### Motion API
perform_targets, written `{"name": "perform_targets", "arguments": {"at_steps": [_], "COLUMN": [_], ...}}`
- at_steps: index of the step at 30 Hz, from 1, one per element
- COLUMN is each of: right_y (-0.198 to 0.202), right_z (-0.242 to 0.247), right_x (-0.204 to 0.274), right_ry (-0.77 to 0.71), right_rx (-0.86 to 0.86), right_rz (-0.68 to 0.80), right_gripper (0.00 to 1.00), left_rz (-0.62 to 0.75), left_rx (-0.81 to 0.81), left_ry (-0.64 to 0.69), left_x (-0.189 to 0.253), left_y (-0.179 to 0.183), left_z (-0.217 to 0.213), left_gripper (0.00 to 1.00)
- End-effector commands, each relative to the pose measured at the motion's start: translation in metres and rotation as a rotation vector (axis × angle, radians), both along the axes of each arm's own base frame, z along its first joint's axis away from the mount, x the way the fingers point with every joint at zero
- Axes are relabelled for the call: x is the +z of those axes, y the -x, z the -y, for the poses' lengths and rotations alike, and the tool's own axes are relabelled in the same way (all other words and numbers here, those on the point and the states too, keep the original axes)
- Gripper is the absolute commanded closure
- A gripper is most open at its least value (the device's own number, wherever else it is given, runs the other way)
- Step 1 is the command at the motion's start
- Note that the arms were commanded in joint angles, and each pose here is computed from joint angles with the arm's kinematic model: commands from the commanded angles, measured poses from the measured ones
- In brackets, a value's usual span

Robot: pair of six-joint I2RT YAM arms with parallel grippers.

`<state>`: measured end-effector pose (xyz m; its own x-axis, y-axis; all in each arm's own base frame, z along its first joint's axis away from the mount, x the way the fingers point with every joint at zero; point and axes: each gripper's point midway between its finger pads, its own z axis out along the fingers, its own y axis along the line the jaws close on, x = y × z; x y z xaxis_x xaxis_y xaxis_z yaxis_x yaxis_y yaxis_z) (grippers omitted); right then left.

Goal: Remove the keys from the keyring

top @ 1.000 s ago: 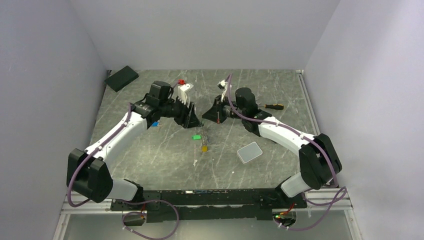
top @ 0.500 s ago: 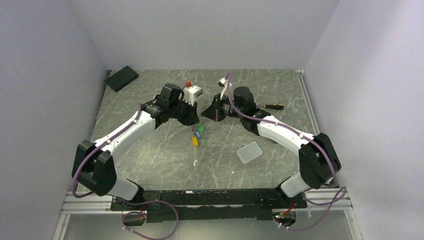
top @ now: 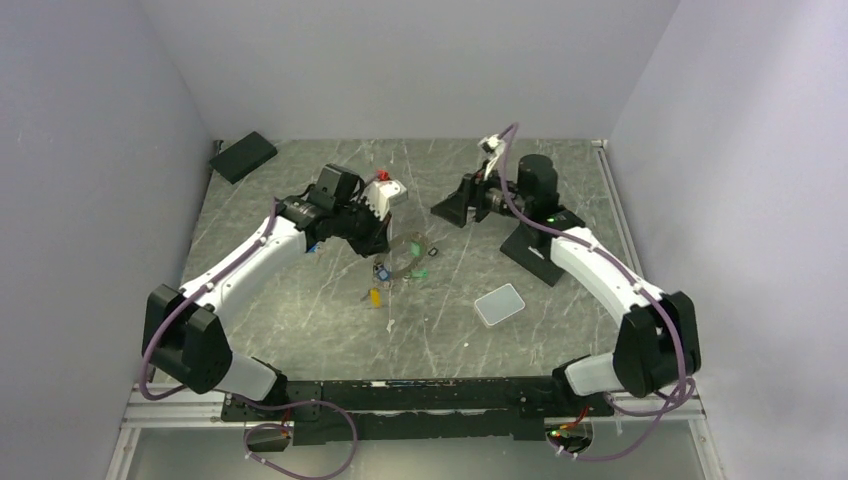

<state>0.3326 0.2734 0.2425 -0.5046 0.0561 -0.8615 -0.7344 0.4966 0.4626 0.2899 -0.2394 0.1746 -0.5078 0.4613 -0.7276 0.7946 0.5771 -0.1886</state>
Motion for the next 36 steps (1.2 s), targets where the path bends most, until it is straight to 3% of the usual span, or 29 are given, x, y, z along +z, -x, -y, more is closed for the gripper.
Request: {"name": "perform_targets", "arguments": {"at_steps": [1, 7, 15, 25, 36], "right_y": [0.023, 0.027, 0.022, 0.018, 0.028], "right_z": [0.012, 0.029, 0.04, 0.041, 0.043], "right_x": [0.057, 0.051, 0.043, 0.028, 0.024], "right_ry": [-0.019, 0.018, 0.049, 0.063, 0.053], "right_rx": [0.144, 0.149, 0.132, 0.135, 0.168], "right_rz": [0.21, 0.247, 0.266, 0.241, 0.242], "right_gripper": [0.18, 0.0, 0.0, 0.0, 0.0], "left_rz": [0.068, -0.017, -0.19, -0.36, -0.383], "left_rx": [-0.267, -0.481, -0.631, -0.59, -0.45], "left_ry": [0.084, 0.173, 0.272, 0.154, 0.148], "left_x": [0.049, 0.074, 0.083, 0.003, -0.047], "left_y": [0.04, 0.093, 0.147, 0.109, 0.015], "left_z": [0.009, 0.011, 0.02, 0.033, 0.019], "left_gripper": [1.0, 1.0, 1.0, 1.0, 1.0]}}
